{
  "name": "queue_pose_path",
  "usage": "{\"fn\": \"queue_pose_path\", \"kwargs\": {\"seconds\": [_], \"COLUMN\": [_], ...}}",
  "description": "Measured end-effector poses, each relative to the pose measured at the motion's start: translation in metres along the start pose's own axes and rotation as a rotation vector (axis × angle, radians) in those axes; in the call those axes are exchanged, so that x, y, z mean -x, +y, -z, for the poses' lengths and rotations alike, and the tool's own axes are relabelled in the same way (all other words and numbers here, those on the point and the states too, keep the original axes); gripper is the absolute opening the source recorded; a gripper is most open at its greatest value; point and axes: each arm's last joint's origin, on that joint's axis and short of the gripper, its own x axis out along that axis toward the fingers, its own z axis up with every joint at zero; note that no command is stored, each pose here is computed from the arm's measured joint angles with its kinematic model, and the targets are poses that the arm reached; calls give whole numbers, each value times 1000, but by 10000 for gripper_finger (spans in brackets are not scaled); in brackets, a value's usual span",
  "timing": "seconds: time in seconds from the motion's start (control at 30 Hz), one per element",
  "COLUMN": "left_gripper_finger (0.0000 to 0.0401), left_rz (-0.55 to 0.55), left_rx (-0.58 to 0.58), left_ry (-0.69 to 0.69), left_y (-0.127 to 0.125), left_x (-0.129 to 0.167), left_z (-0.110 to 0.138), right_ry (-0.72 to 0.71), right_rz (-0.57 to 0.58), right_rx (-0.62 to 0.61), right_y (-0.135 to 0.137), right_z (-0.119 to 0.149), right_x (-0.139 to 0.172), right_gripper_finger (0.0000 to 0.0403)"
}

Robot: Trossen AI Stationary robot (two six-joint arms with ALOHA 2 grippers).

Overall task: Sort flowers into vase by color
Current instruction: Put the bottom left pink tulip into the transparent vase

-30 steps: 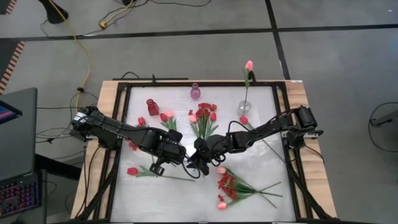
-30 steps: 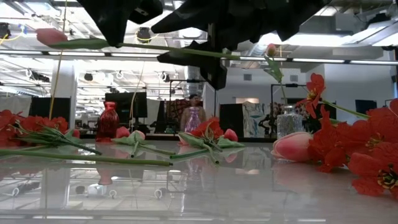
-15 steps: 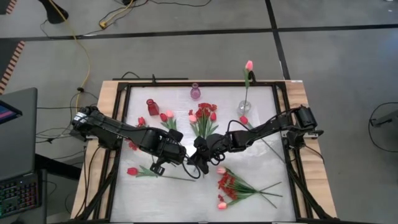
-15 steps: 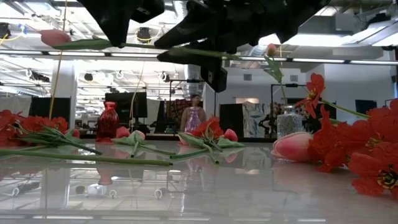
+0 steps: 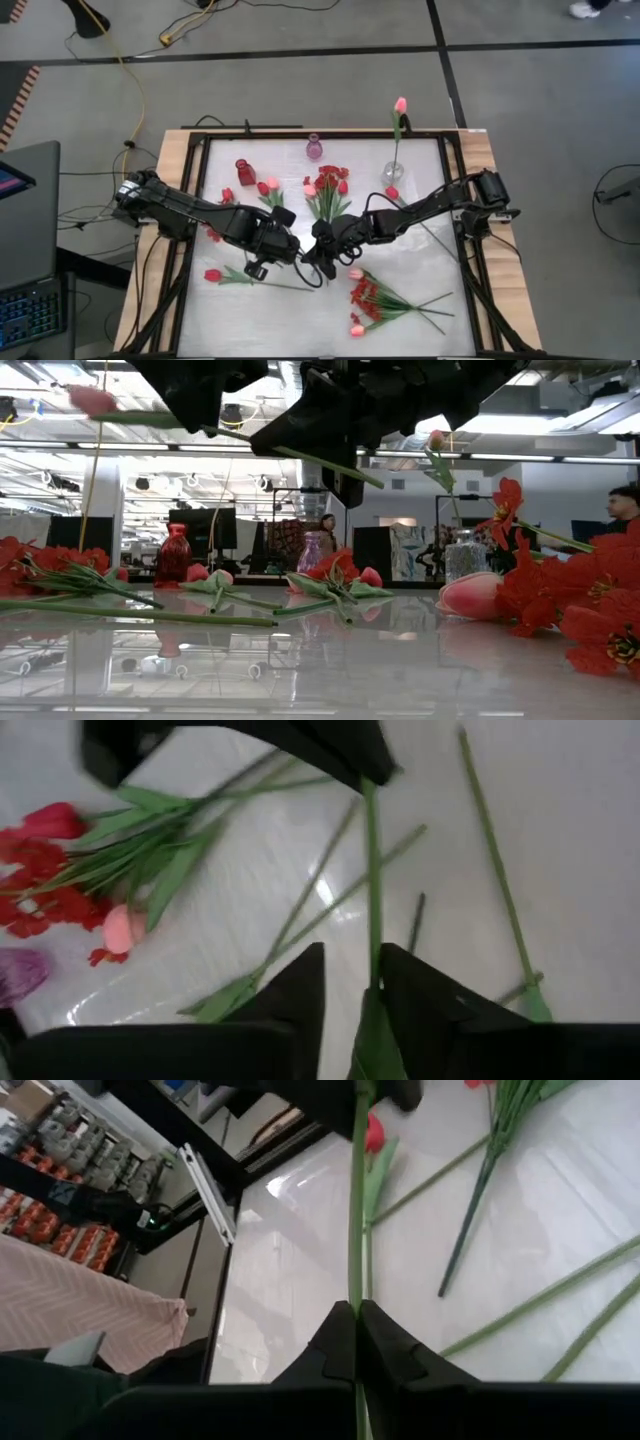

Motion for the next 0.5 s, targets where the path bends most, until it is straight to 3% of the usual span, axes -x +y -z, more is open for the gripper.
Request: {"fn": "queue_pose_path", "kwargs": {"seconds": [0.13, 0.3, 0.4, 0.5], "left_gripper_finger": [137, 161, 161, 157], "left_rz": [-34, -89, -93, -57], "left_rx": [54, 158, 261, 385], "left_ry": [-77, -264, -453, -760], "left_y": [5, 14, 15, 9], "left_x": [21, 74, 100, 109], "left_z": [2, 23, 48, 71], "right_ry": [8, -22, -76, -168], "right_rz": [40, 146, 225, 298], "right_rx": [-5, 16, 58, 113], "right_y": [-3, -2, 4, 14], "right_z": [-2, -10, -17, -25], "right_x": [4, 17, 30, 42], "right_gripper_finger": [27, 30, 29, 30]}}
